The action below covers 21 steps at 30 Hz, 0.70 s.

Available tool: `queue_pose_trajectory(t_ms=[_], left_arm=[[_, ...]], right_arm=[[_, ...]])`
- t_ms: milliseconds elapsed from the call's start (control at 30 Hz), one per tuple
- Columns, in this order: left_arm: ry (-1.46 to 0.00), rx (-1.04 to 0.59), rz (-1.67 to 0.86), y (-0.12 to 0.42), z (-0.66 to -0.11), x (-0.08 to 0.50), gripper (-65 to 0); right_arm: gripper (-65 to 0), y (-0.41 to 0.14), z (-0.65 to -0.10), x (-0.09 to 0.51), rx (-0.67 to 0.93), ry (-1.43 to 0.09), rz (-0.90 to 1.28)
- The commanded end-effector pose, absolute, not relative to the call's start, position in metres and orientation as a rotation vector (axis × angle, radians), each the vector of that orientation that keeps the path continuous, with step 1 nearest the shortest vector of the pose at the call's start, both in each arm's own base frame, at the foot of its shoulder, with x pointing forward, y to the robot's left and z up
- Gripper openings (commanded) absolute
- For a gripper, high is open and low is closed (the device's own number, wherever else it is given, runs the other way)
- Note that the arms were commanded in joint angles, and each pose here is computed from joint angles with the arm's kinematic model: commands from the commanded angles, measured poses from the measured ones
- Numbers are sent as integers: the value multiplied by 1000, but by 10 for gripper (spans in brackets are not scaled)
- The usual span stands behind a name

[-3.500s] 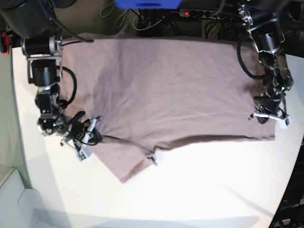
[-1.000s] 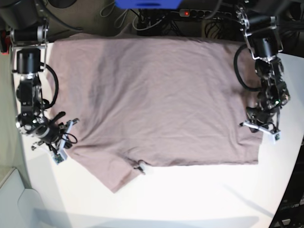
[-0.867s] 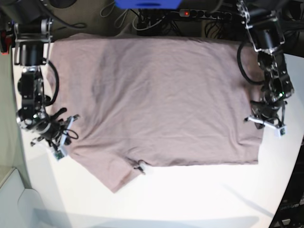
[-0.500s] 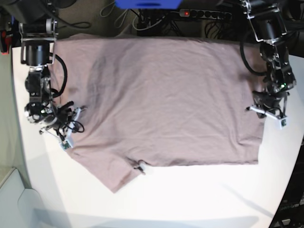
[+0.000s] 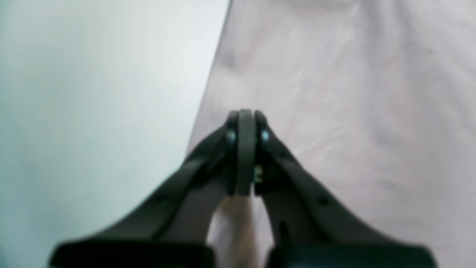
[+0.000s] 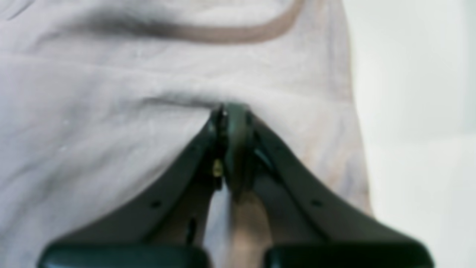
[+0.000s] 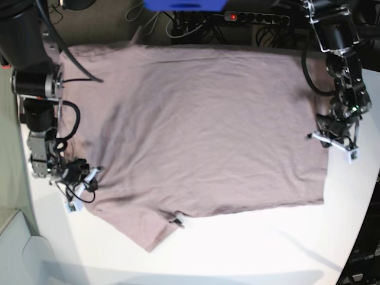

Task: Layout the t-shirt on the table in an organized manner, then fold the t-shirt properly
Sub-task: 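Hold the shirt edges with both grippers and stretch the body flat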

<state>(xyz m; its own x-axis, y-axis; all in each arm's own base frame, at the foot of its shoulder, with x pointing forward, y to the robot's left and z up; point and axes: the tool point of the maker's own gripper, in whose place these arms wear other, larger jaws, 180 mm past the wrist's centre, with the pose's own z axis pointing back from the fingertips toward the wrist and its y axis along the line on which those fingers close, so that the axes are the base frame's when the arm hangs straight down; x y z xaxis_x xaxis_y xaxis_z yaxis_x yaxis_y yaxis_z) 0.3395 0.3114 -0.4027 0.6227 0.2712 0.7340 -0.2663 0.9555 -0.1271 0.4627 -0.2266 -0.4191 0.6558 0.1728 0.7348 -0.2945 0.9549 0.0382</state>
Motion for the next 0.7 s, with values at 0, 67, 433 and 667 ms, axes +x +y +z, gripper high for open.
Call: queue_pose_trajectory(t_ms=[0, 67, 433, 667], left_arm=[[-909, 2, 291, 316, -377, 353, -648], [-896, 3, 270, 311, -370, 351, -648], [-775, -3, 213, 282, -390, 293, -648], [-707, -11, 249, 286, -422, 280, -648]], right_arm=[[-650, -234, -384, 490, 131, -905, 273], [-650, -229, -365, 505, 113, -938, 308], [-650, -233, -326, 493, -39, -937, 419], [-650, -207, -340, 431, -71, -918, 462]])
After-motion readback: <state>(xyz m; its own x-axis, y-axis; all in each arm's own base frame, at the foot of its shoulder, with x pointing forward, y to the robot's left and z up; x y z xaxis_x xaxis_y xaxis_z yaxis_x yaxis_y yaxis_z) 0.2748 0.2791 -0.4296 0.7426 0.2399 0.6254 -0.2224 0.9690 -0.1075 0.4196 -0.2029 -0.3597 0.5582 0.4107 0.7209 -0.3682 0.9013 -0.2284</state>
